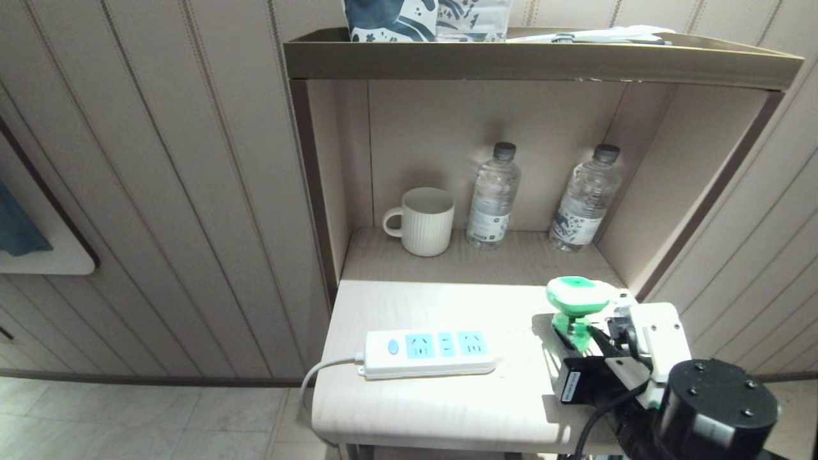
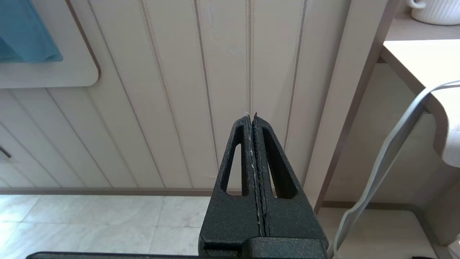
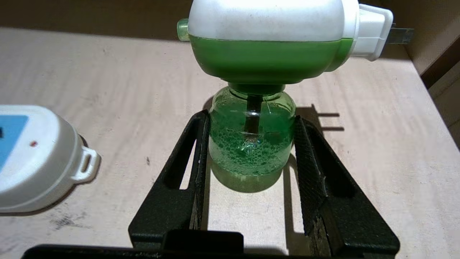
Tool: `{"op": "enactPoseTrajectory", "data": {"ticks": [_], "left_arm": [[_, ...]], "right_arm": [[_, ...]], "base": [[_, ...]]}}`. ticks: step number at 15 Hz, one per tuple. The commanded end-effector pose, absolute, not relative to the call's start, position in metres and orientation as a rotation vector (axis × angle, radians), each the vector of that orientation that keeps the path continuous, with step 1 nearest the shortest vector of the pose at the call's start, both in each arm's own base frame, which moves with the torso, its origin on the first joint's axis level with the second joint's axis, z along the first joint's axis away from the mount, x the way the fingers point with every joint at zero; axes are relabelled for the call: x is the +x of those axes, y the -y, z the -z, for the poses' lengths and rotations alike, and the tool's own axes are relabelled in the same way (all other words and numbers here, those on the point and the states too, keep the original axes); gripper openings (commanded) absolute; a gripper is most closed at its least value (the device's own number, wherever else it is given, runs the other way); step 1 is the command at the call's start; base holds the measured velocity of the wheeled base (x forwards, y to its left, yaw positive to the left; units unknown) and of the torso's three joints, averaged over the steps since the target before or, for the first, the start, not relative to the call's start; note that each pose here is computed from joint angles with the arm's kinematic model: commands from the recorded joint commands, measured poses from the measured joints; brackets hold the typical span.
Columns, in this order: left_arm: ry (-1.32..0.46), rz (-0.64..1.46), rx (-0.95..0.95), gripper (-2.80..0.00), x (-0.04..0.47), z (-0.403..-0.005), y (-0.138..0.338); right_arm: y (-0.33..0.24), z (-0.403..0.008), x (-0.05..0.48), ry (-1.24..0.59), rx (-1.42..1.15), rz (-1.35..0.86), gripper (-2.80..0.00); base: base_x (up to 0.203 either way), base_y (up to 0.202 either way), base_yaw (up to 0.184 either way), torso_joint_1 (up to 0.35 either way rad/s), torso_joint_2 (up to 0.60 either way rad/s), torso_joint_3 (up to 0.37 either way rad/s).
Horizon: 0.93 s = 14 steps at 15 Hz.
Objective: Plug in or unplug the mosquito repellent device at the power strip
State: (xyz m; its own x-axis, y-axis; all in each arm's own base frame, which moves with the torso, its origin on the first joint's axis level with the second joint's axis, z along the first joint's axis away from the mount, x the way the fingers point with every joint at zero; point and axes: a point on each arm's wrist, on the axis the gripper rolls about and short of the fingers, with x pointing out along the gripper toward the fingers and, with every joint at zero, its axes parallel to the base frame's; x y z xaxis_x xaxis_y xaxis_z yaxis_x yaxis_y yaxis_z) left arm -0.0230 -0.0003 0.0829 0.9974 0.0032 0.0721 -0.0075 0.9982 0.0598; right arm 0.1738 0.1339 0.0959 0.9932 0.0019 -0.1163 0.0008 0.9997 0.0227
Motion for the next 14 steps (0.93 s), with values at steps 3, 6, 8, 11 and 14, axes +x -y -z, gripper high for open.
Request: {"op": "enactPoseTrajectory", "data": {"ticks": [3,6,8,11,14], "left_arm": [[0.074,-0.005,0.06,-2.8,-0.023,-0.083,0.0],[0.074,-0.005,0.06,-2.8,-0.023,-0.083,0.0],[0.074,-0.005,0.06,-2.8,-0.023,-0.083,0.0],[0.074,-0.005,0.06,-2.8,-0.023,-0.083,0.0],[0.074,-0.005,0.062,-2.8,-0.023,-0.083,0.0]], "right_arm": [[-0.139,-0.077,0.185,-0.154,0.009,0.022,-2.8],[-0.14,-0.078,0.186,-0.151,0.012,0.023,-2.8],[-0.14,-0.08,0.186,-0.142,0.02,0.022,-2.8],[-0.139,-0.084,0.185,-0.13,0.028,0.022,-2.8],[-0.138,-0.087,0.184,-0.119,0.037,0.021,0.0]], "base": [[0.0,0.0,0.0,0.0,0.0,0.0],[0.0,0.0,0.0,0.0,0.0,0.0],[0.0,0.0,0.0,0.0,0.0,0.0],[0.0,0.0,0.0,0.0,0.0,0.0],[0.0,0.0,0.0,0.0,0.0,0.0]]}}
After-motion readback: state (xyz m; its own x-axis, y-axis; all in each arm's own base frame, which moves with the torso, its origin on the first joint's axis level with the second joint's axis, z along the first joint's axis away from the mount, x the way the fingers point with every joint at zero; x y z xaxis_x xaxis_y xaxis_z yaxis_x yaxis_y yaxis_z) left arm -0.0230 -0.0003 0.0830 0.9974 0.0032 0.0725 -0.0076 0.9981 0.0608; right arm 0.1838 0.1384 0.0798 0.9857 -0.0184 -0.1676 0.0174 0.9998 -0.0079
